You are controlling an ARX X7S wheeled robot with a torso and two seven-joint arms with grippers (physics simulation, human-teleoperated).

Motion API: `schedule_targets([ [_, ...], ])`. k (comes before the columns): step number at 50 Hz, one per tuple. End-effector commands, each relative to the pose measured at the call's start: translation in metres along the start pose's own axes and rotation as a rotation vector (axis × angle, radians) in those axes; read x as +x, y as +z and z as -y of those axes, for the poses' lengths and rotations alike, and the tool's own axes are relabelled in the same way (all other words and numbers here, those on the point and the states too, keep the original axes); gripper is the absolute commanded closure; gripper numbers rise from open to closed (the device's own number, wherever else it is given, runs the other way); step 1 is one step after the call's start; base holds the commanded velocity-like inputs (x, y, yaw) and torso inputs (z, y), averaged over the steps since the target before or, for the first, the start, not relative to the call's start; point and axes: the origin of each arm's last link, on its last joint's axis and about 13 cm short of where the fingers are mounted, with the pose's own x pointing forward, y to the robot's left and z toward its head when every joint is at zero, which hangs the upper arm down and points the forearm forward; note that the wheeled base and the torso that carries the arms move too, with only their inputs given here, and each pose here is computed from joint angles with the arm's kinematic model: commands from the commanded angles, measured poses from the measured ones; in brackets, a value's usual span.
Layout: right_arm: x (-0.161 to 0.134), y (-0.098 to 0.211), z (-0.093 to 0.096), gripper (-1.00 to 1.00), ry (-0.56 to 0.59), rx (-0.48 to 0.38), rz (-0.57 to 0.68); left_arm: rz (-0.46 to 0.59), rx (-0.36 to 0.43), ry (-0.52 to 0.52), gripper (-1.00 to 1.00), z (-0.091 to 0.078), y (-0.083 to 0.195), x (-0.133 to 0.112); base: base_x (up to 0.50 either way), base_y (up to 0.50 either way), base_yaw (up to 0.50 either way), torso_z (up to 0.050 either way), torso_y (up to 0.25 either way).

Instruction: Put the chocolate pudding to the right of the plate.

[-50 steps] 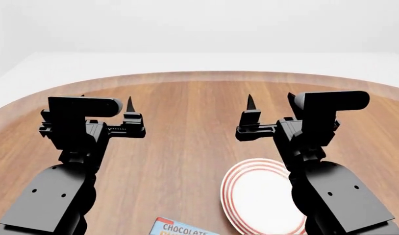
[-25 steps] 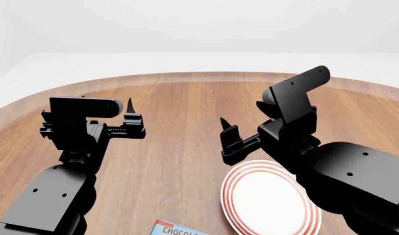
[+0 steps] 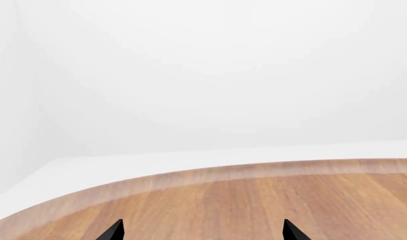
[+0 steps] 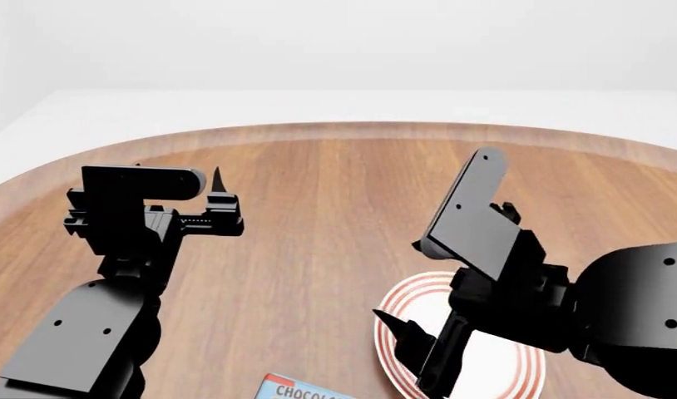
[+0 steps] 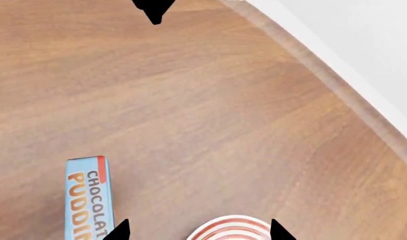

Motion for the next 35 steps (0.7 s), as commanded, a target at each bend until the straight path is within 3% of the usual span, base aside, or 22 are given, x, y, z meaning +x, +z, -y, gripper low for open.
schedule_targets([
  [1, -0.005, -0.003, -0.006, -1.00, 0.082, -0.031, -0.078, 0.000, 0.003, 0.002, -1.00, 0.000, 0.000, 0.000, 0.00, 0.00, 0.00, 0.000, 0.000],
  [18, -0.001, -0.008, -0.015, -1.00, 0.135, -0.031, -0.091, 0.001, 0.001, 0.000, -1.00, 0.001, 0.000, 0.001, 0.00, 0.00, 0.00, 0.000, 0.000],
  [25, 0.009, -0.010, -0.027, -1.00, 0.253, -0.030, -0.085, 0.002, 0.002, 0.001, -1.00, 0.001, 0.002, 0.001, 0.00, 0.00, 0.00, 0.000, 0.000],
  [35, 0.025, -0.014, -0.029, -1.00, 0.291, -0.023, -0.085, 0.002, 0.004, -0.002, -1.00, 0.002, 0.002, 0.002, 0.00, 0.00, 0.00, 0.000, 0.000],
])
